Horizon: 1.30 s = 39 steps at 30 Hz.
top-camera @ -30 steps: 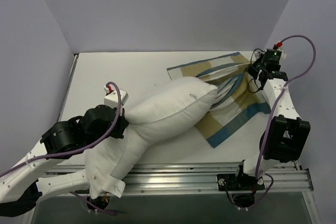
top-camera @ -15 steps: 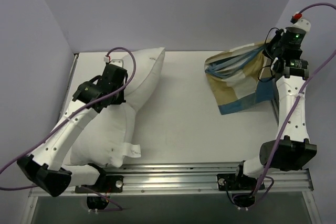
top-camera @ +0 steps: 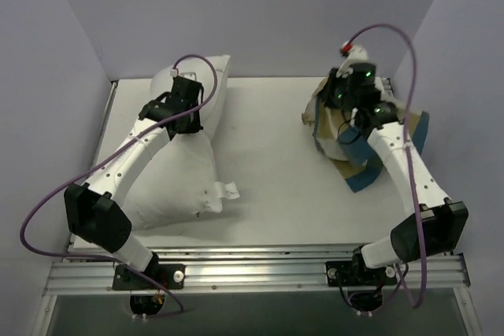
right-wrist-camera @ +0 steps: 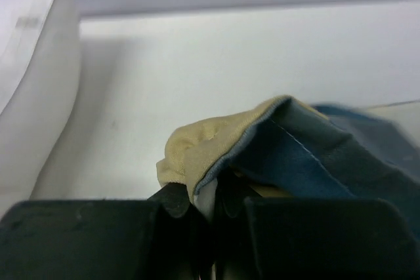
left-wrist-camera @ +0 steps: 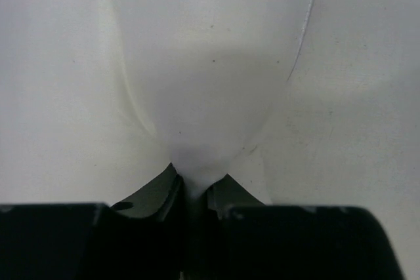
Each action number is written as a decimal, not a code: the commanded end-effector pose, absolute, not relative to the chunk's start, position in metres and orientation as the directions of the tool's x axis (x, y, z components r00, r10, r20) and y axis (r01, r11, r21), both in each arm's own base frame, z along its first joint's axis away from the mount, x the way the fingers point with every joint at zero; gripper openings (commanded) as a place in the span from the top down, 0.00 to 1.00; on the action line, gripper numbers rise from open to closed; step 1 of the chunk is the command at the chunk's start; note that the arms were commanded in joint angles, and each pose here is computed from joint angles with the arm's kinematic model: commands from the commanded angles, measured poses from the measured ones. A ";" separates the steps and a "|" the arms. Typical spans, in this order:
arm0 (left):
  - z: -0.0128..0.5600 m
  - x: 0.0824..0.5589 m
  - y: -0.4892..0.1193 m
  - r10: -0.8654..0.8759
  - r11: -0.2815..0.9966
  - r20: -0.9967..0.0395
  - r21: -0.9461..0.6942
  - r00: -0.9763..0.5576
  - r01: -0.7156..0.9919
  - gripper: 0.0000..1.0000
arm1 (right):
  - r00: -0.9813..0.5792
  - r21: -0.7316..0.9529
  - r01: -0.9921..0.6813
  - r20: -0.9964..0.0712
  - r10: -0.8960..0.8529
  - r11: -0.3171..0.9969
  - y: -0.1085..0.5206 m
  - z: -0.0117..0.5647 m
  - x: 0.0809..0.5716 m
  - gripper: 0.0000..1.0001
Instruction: Remove the pillowcase from the pillow
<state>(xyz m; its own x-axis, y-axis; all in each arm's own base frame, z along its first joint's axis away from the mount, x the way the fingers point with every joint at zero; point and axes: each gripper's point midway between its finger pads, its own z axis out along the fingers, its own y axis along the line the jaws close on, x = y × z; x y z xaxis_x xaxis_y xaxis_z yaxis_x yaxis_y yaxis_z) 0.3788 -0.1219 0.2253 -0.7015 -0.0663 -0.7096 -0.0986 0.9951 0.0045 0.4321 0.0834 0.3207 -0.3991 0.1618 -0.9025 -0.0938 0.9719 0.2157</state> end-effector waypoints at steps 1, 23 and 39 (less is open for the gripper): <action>0.223 0.404 -0.159 -0.134 0.987 -0.733 -0.157 -0.667 -0.025 0.78 | -0.525 0.299 -0.292 -0.844 0.110 0.909 0.177 0.254 0.409 1.00; 0.338 0.259 -0.068 -0.247 0.969 -0.862 -0.231 -0.443 -0.091 0.06 | -0.707 0.302 -0.387 -0.704 -0.070 0.871 0.269 0.170 0.295 0.02; 0.403 0.171 0.003 -0.254 0.962 -0.944 -0.224 -0.209 -0.158 0.06 | -0.234 0.101 0.229 -0.960 0.155 0.968 0.034 0.357 0.230 0.00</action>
<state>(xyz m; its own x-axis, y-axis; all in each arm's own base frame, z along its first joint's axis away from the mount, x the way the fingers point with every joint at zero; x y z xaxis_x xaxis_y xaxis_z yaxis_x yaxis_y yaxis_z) 0.1912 -0.0207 0.3879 -0.2789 -0.2665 -0.9226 -0.1129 0.9632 -0.2441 0.2547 0.1005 0.3518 -0.3004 0.1760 -0.9374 0.0028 0.9830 0.1837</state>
